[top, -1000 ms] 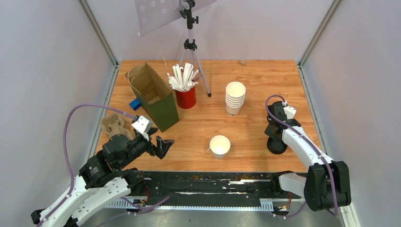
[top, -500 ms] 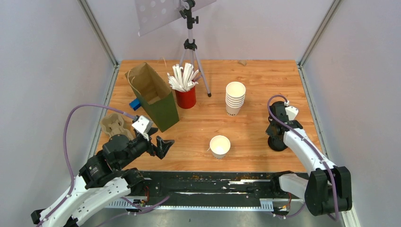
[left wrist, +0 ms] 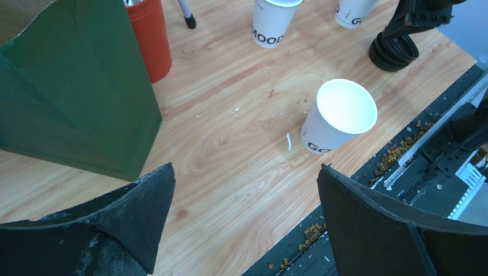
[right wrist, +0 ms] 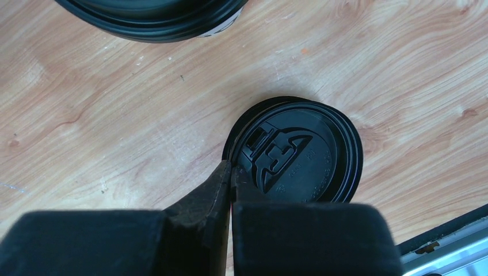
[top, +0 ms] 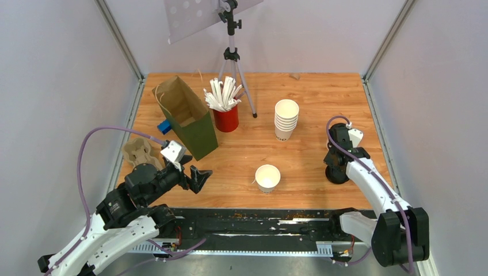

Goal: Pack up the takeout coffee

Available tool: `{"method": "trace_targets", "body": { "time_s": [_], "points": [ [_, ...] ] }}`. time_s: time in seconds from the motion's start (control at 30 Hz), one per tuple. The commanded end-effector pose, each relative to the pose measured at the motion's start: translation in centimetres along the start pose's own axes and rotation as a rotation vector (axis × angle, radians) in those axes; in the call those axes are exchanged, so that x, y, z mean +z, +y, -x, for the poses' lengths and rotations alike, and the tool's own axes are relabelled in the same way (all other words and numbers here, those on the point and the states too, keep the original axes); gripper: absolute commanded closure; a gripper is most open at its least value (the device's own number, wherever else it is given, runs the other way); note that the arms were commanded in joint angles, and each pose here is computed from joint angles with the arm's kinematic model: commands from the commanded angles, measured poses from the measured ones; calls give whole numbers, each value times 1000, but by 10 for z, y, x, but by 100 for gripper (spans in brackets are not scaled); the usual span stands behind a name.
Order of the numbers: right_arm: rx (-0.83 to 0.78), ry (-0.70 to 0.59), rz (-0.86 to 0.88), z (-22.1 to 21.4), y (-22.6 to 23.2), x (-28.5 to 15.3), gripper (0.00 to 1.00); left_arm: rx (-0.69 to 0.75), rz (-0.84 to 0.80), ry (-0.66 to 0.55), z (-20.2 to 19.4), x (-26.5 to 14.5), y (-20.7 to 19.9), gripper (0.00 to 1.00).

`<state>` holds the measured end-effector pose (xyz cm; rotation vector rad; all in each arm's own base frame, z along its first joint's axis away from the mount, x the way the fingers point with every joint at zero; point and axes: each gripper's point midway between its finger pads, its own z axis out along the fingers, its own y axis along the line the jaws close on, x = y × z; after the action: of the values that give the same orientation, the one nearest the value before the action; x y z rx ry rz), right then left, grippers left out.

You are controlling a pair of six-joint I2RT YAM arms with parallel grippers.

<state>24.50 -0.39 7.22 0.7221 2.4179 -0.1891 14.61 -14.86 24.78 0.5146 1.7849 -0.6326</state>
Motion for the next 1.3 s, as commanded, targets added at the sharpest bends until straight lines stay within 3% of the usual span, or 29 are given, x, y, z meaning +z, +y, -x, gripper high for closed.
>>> {"method": "trace_targets", "body": {
  "time_s": [0.0,0.23,0.33,0.43,1.27],
  "points": [
    [3,-59,59,16,8,-10,95,-3,-22,-33,9,1,-5,0],
    [-26,-57,82,14,10,-9,100,-3,-24,-34,10,1,-5,0],
    [-28,-49,75,12,9,-7,90,-3,-22,-34,10,1,-5,0],
    [-38,-43,75,11,9,-7,100,-3,-22,-33,9,1,-5,0],
    [-46,-78,153,18,6,-44,100,-5,-21,-32,9,2,-5,0]
  ]
}}
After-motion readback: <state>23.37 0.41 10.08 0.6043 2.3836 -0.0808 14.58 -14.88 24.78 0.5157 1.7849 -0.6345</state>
